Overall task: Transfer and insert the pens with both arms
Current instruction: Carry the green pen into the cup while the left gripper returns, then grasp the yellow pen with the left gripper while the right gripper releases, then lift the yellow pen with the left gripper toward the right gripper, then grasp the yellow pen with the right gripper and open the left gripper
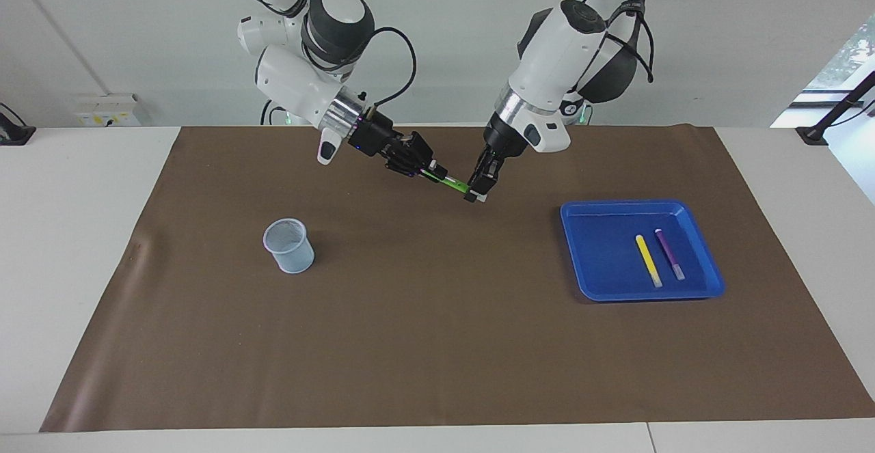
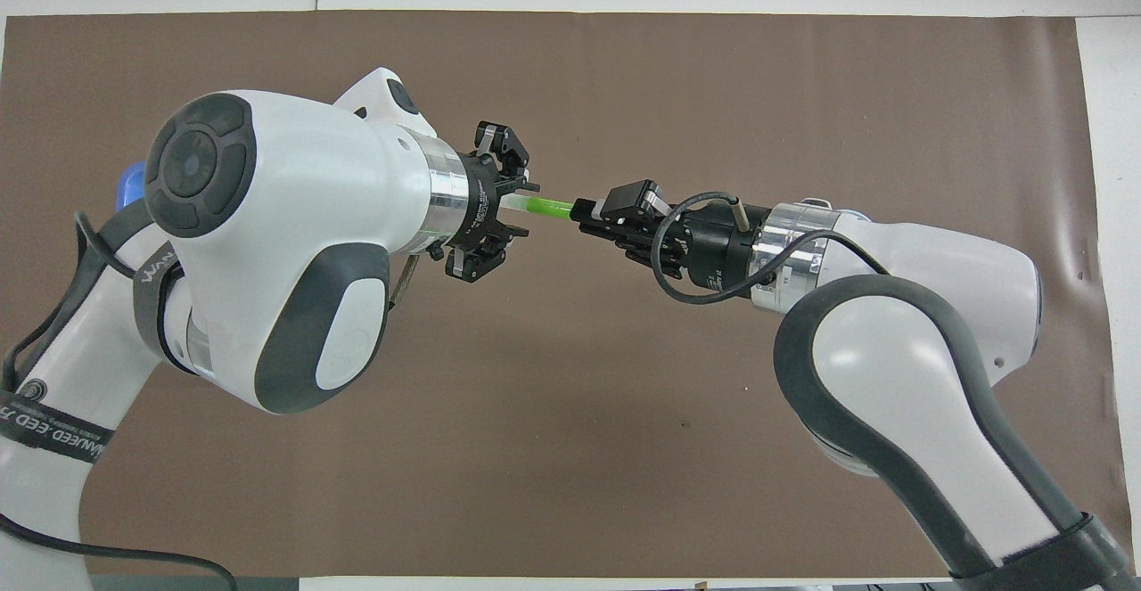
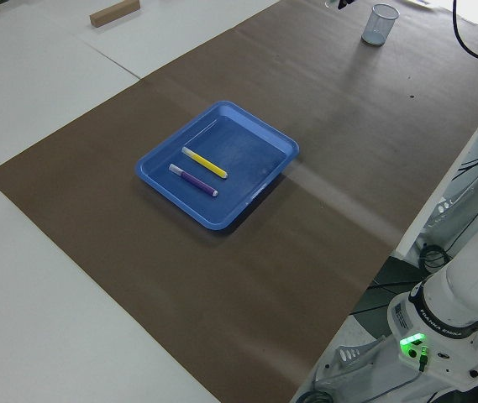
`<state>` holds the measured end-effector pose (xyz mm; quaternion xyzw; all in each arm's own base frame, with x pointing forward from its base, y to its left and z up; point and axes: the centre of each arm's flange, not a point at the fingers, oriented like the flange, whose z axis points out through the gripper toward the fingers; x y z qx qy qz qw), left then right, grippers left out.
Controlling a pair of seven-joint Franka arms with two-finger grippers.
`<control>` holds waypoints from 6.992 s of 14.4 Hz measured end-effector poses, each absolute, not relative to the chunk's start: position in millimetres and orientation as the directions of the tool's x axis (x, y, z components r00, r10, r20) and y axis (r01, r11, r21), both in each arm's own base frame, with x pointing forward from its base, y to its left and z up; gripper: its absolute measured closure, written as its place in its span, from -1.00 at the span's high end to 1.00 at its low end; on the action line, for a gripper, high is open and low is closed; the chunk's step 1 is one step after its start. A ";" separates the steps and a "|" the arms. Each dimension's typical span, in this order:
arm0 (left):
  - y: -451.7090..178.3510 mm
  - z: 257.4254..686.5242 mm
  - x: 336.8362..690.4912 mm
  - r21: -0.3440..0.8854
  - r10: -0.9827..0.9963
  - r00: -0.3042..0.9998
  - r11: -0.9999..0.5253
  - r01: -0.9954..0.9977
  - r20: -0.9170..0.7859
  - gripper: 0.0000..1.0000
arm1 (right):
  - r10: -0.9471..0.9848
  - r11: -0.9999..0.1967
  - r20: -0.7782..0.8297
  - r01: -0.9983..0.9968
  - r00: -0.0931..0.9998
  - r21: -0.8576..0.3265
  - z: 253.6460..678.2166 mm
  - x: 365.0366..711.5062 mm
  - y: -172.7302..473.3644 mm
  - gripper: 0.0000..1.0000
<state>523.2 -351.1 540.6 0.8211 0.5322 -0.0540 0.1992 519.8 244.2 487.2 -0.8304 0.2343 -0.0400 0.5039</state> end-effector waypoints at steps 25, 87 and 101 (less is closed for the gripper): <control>2.1 373.9 603.4 0.070 -0.158 0.984 -0.984 -0.164 0.084 1.00 | 0.215 -0.975 0.046 0.217 0.975 -0.046 419.3 561.8 41.8 -0.62; -366.2 502.0 525.5 0.226 0.886 0.152 -0.055 0.972 -0.437 -0.67 | -0.425 -0.387 -0.086 -0.267 0.901 -0.882 456.4 543.8 238.3 0.11; -351.4 516.0 524.4 0.258 0.888 0.184 -0.077 0.963 -0.421 0.36 | -0.426 -0.403 -0.085 -0.273 0.901 -0.873 454.5 547.5 235.9 -0.64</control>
